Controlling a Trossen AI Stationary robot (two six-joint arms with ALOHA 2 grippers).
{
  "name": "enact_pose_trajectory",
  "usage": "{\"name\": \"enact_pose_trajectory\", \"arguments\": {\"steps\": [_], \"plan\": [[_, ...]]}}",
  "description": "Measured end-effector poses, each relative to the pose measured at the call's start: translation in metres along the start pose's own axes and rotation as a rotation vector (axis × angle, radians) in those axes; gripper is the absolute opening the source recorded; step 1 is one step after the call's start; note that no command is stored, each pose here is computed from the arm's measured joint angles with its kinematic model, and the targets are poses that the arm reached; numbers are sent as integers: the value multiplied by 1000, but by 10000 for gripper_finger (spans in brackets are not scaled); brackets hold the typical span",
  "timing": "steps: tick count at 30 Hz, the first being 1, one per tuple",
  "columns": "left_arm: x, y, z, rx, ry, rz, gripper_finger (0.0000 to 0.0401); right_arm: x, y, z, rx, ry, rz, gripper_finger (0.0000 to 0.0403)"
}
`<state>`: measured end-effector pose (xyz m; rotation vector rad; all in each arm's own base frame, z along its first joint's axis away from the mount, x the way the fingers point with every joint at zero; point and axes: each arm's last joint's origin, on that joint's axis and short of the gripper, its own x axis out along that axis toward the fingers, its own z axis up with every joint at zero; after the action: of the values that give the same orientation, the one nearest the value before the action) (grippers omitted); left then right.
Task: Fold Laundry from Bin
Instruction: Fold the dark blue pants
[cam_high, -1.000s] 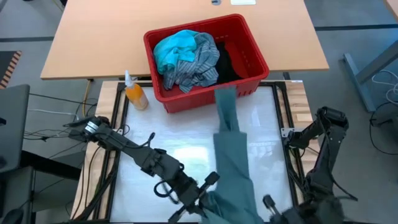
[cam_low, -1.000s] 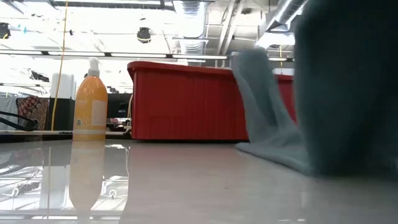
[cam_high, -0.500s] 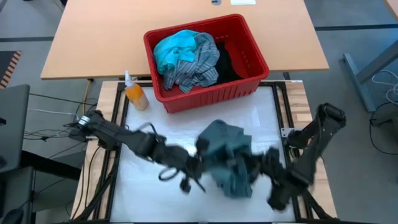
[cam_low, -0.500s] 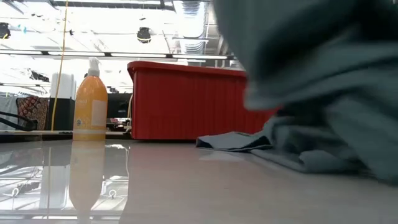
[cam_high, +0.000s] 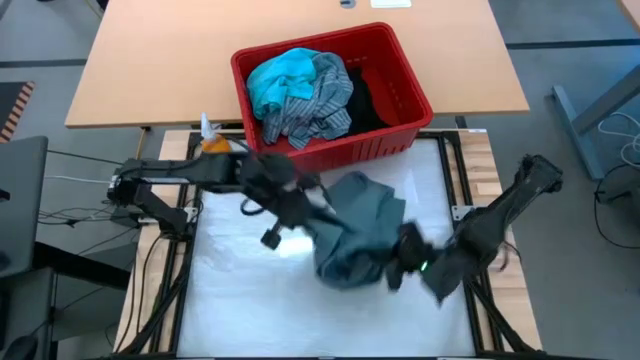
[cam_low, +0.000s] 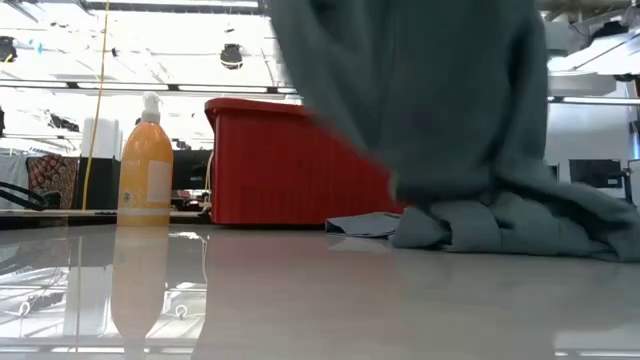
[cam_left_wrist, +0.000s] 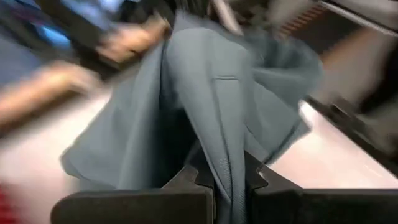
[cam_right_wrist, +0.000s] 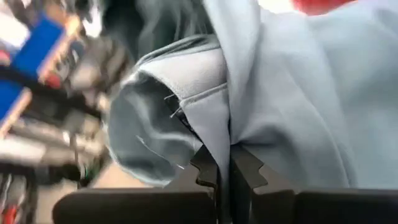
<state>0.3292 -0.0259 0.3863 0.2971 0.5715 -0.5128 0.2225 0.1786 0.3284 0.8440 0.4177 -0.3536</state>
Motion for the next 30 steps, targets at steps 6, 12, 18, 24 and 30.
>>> {"name": "enact_pose_trajectory", "arguments": {"steps": [6, 12, 18, 24, 30], "plan": [[72, -13, -78, -17, -72, -130, 0, 49, -34, -70, 221, 126, -197, 33], [98, -26, -125, -140, -276, -136, 0, 78, -42, -121, 402, 296, -200, 47], [104, -44, -135, -193, -278, -195, 0, 77, -34, -135, 432, 338, -122, 85], [109, -61, -131, -166, -264, -247, 0, 59, -22, -115, 363, 362, -25, 117], [111, -68, -129, -163, -259, -268, 0, 29, -5, -83, 223, 352, 145, 133]]}}
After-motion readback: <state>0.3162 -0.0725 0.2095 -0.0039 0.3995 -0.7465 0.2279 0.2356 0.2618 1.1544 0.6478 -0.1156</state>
